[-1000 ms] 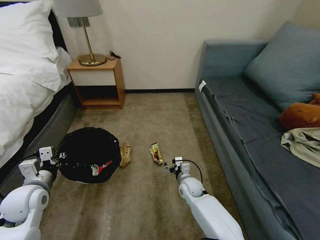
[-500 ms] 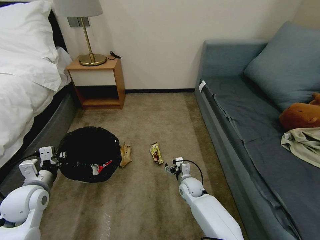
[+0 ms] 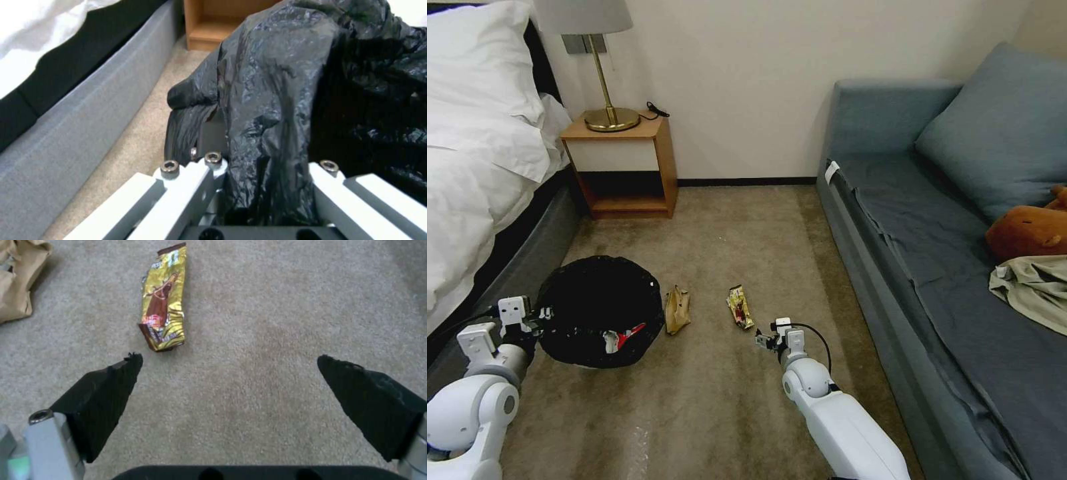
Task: Pick up the trash bin, then pick up the garbage on the floor and place it into the trash bin.
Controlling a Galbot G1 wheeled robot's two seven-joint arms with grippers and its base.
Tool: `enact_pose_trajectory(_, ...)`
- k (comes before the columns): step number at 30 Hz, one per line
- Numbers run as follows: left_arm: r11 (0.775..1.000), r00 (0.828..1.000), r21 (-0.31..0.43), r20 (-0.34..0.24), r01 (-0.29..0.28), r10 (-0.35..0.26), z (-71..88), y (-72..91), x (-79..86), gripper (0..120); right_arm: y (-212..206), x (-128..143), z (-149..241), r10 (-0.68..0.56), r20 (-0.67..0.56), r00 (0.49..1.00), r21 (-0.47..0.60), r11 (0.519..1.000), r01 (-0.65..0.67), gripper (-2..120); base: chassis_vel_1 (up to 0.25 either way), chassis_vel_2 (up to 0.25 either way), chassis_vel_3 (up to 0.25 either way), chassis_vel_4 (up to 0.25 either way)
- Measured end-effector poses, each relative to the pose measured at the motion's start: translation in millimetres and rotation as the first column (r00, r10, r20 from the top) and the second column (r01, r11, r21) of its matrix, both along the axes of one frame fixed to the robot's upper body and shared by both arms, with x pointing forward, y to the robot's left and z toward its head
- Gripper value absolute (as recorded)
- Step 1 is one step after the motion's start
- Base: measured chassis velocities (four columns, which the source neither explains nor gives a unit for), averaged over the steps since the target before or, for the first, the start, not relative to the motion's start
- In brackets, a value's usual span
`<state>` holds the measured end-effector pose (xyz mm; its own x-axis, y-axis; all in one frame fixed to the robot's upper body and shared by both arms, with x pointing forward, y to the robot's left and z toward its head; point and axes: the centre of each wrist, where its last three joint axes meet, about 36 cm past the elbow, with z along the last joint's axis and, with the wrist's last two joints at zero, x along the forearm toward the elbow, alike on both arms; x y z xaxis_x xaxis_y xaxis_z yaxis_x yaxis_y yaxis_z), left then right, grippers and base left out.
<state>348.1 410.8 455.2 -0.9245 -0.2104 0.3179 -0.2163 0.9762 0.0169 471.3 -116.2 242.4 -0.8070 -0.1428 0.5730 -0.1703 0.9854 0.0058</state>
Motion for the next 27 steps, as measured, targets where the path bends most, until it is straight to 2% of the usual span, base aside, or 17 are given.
enact_pose_trajectory(13,1.000,1.000,0.005,0.004,-0.015,0.015,-4.1,7.6,-1.4,4,9.5,1.0,-6.1,0.013,0.006,1.000,-0.008,1.000,-0.012,100,0.000,0.000,0.000,0.000)
enact_pose_trajectory(27,1.000,1.000,0.010,0.013,-0.024,0.024,-2.2,14.2,5.4,4,7.8,3.6,-10.4,0.018,0.021,1.000,-0.014,1.000,-0.018,100,0.000,0.000,0.000,0.000)
